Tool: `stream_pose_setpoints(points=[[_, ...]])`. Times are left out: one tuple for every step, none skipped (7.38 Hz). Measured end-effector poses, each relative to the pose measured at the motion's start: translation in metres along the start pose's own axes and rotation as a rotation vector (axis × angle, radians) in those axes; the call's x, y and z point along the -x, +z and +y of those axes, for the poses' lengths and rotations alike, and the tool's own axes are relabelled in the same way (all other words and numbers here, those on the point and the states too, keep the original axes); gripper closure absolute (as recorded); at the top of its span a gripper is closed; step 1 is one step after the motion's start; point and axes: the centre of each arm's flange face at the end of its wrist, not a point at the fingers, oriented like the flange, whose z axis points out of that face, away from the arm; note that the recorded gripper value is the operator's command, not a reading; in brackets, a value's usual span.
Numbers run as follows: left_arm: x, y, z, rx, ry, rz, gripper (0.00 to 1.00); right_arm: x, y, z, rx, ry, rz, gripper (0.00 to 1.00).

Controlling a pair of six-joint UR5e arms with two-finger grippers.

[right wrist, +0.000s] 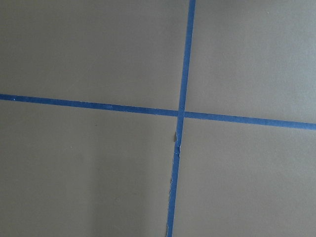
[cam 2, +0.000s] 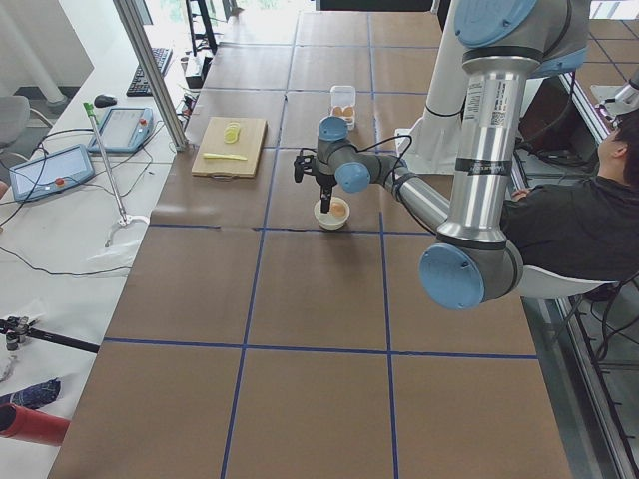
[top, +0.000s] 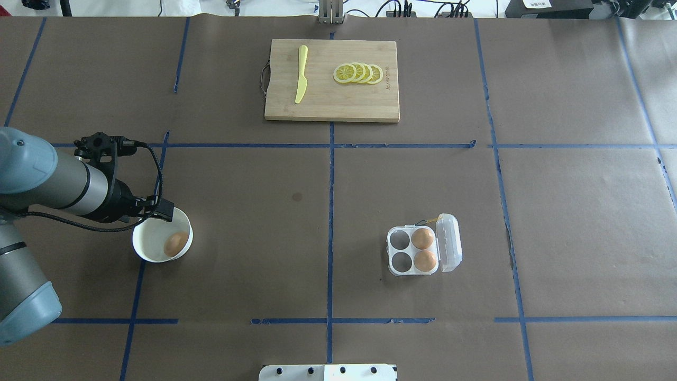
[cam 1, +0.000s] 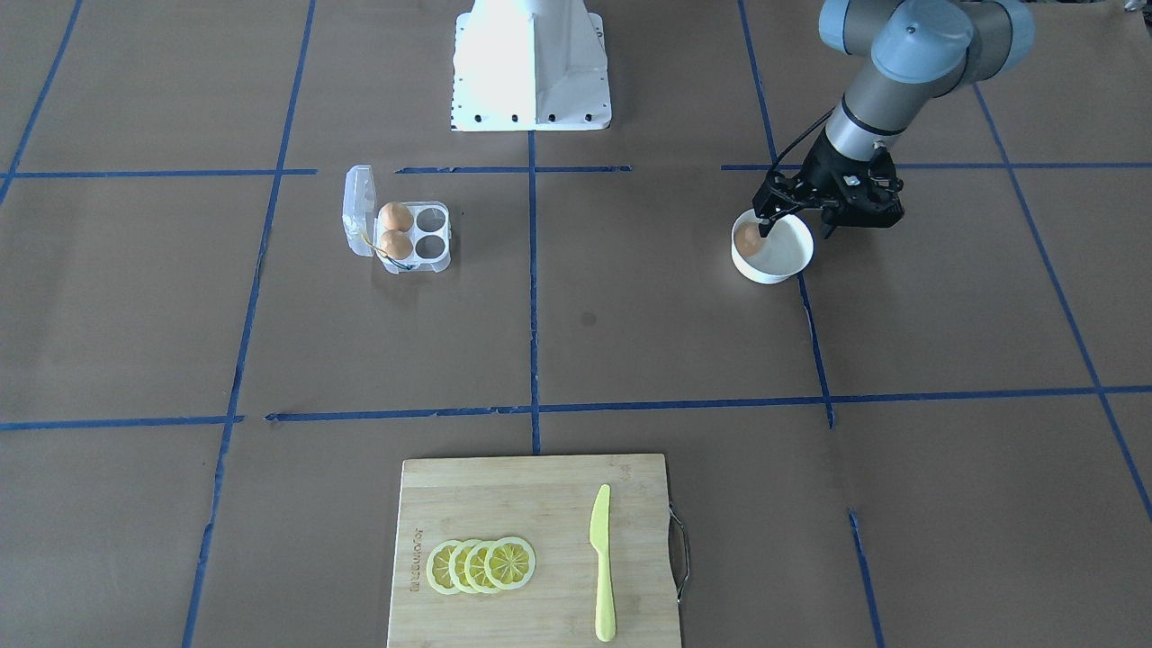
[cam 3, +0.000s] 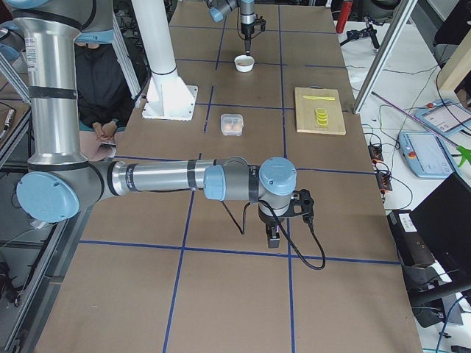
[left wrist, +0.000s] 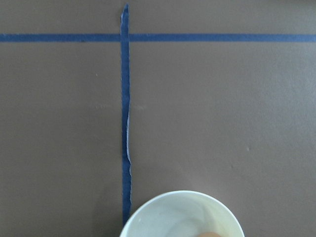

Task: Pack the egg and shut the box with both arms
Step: 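Move the left gripper over the white bowl holding the brown egg, then lower the left gripper into the bowl and close it on the brown egg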

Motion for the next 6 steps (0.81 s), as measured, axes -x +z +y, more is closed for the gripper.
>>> stream_pose_setpoints(points=[[-0.005, 0.007, 0.007, 0.012, 0.001, -0.003, 0.17, 0.0, 0.0, 0.0, 0.0, 0.001, 0.0, 0.0], [-0.007, 0.011, 0.01, 0.018, 0.002, -0.006, 0.18, -0.001, 0.0, 0.0, 0.001, 0.001, 0.0, 0.0], [-0.006, 0.014, 0.011, 0.022, 0.001, -0.011, 0.18, -0.001, 0.001, 0.0, 0.001, 0.002, 0.0, 0.0], [-0.005, 0.019, 0.012, 0.028, 0.001, -0.017, 0.18, -0.001, 0.001, 0.0, 0.002, 0.002, 0.0, 0.0], [-0.005, 0.025, 0.014, 0.038, 0.003, -0.024, 0.18, -0.001, 0.001, 0.0, 0.002, 0.002, 0.0, 0.0], [-0.005, 0.029, 0.016, 0.044, 0.006, -0.028, 0.19, -0.001, 0.001, 0.0, 0.002, 0.003, -0.001, 0.0]])
